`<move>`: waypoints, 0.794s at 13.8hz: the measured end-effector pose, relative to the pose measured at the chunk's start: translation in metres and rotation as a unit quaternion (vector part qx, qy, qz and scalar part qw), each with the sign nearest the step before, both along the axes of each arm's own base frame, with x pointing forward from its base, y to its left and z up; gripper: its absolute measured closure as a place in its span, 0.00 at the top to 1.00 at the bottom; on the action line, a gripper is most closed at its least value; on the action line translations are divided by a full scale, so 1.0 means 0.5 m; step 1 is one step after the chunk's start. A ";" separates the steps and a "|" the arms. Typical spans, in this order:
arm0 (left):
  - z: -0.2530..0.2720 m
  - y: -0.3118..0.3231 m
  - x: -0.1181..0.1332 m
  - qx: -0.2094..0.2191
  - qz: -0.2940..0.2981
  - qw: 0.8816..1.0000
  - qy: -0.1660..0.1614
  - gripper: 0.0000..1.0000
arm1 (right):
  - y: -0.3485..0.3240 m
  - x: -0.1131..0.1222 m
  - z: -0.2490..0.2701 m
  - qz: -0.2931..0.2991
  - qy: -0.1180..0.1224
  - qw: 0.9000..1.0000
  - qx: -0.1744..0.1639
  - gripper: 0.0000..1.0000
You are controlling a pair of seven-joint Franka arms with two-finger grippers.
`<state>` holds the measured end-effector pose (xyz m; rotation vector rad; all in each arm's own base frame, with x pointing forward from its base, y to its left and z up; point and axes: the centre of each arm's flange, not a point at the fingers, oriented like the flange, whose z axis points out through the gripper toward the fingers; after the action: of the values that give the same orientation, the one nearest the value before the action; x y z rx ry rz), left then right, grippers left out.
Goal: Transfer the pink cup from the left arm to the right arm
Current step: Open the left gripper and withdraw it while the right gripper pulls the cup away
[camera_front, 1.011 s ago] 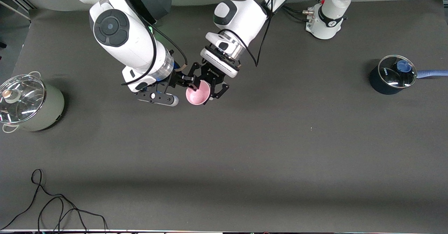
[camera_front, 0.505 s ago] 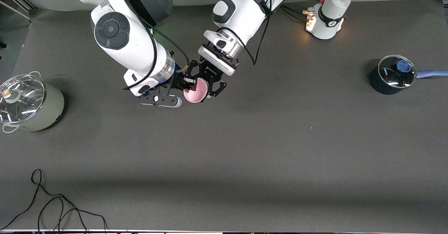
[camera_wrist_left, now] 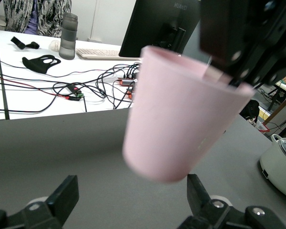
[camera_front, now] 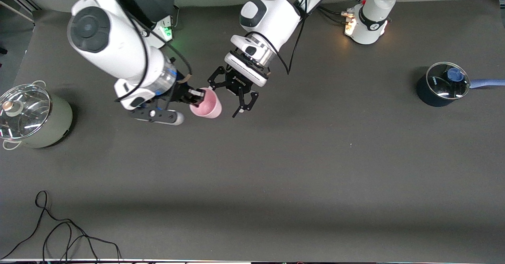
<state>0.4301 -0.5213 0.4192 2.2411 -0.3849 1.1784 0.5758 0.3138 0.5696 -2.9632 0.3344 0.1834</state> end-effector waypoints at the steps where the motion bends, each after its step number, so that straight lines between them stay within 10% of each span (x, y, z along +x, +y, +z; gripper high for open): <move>1: 0.000 0.003 0.003 0.000 0.002 1.000 -0.001 1.00 | -0.032 0.008 0.011 0.007 0.006 1.000 -0.003 0.04; 5: 0.002 0.030 0.032 -0.002 0.022 1.000 -0.001 1.00 | -0.208 0.035 0.052 0.061 0.023 0.998 -0.006 0.04; 11: 0.015 0.220 0.207 -0.008 0.117 0.993 0.001 1.00 | -0.551 0.087 -0.028 0.162 0.035 0.986 -0.012 0.04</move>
<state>0.5337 -0.4115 0.4266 2.3202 -0.1117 1.2905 0.6191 0.0383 0.5556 -3.0198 -0.1436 0.3227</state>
